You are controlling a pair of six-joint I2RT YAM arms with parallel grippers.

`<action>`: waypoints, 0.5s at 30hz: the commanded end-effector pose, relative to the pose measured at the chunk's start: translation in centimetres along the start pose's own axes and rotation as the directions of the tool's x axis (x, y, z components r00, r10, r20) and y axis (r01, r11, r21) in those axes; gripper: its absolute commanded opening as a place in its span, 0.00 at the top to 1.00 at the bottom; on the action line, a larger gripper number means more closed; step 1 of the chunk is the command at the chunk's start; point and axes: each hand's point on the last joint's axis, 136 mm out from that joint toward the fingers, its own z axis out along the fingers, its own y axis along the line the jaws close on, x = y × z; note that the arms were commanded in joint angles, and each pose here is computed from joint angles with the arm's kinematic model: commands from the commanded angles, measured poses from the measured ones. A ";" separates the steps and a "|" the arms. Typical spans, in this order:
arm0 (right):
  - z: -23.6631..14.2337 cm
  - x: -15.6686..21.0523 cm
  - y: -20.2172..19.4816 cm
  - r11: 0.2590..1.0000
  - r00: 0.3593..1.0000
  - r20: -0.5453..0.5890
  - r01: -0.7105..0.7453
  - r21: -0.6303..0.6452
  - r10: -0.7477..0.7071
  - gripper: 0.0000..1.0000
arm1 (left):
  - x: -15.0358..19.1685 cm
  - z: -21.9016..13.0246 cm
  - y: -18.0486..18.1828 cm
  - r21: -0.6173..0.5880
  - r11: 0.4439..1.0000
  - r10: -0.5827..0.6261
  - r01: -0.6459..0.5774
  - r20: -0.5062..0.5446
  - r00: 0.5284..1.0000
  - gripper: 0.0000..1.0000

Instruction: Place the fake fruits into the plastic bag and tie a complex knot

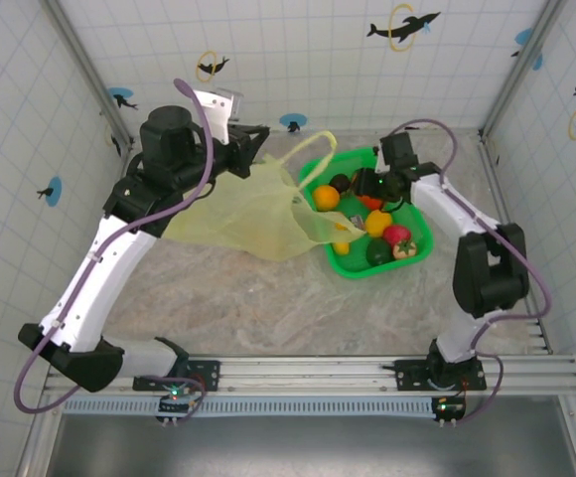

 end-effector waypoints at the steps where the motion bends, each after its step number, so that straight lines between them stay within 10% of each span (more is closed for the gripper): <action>1: -3.8 -3.3 2.5 0.993 0.988 0.155 0.007 -0.116 0.011 0.43 | 0.3 0.0 -0.1 -0.004 1.000 0.023 -0.023 -0.009 1.000 1.00; 8: -5.8 -2.3 7.7 0.959 0.992 0.119 0.064 -0.277 -0.032 0.45 | 2.0 0.8 -2.5 0.153 0.987 -0.047 0.056 -0.060 0.997 1.00; 15: -4.7 1.7 6.8 0.967 0.996 0.088 0.050 -0.249 -0.029 0.47 | 14.8 0.6 -5.5 0.178 0.955 -0.154 0.236 -0.381 0.912 0.90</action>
